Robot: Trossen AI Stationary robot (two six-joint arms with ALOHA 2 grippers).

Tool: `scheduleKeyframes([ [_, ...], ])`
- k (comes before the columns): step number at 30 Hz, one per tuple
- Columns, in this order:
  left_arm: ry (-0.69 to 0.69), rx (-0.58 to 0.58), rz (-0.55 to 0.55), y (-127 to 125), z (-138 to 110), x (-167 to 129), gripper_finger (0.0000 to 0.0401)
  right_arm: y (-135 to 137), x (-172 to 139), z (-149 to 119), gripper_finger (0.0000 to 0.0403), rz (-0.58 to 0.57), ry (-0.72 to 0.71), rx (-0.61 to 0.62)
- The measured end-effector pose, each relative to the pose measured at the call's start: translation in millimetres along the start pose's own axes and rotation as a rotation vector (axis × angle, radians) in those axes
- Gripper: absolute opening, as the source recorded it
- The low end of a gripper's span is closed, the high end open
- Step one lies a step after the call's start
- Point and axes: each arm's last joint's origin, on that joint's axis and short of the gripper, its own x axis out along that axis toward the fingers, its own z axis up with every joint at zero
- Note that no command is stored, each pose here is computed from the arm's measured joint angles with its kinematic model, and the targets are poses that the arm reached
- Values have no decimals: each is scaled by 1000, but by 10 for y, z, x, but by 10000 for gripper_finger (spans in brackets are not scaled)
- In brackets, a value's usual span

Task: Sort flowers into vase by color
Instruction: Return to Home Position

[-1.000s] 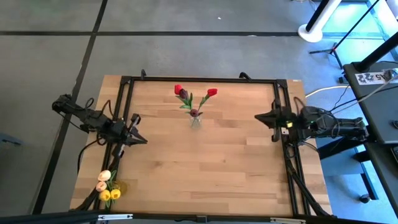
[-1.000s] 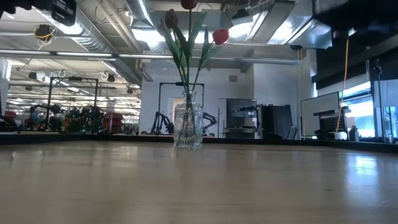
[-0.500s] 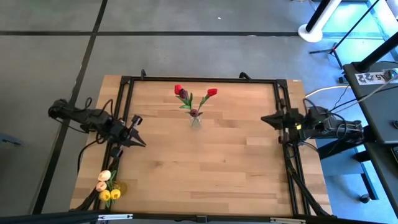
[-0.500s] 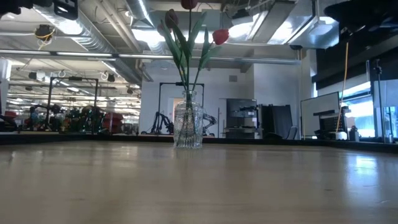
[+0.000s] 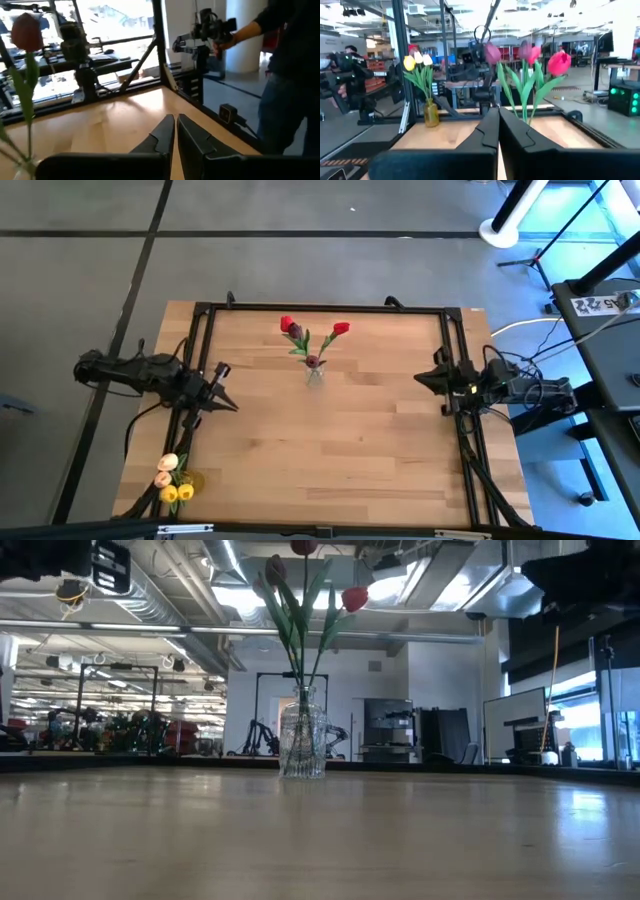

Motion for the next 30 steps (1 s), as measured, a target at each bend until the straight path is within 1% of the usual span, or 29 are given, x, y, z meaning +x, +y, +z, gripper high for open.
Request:
scheduleKeyframes([
  [2,-2,-5,17,5,-57,-15,18,-5,24,-106,7,1,-12,6],
  [4,-5,-5,30,1,-145,-31,18,-9,43,-243,7,8,16,21],
  [8,-18,-42,39,-22,-359,-39,18,-9,61,-368,7,28,-37,52],
  [13,-89,-45,23,-43,-630,40,18,-16,63,-456,7,12,36,81],
  [14,-110,-30,23,-42,-627,45,18,-17,63,-458,7,11,38,79],
  [16,-88,24,31,-38,-639,60,18,-18,63,-462,7,6,41,73],
  [18,-81,72,42,-36,-647,60,18,-21,59,-524,7,1,104,72],
  [20,-81,97,63,-30,-644,57,18,-24,53,-575,7,-7,157,105],
  [22,-53,96,132,-10,-663,59,18,-25,60,-582,7,-14,170,149],
  [24,-34,84,181,3,-675,59,18,-25,63,-588,7,-17,178,162],
  [27,-39,24,180,3,-675,59,18,-27,63,-588,7,-22,177,161],
  [30,-42,3,179,3,-675,59,18,-26,62,-589,7,-21,179,162],
])
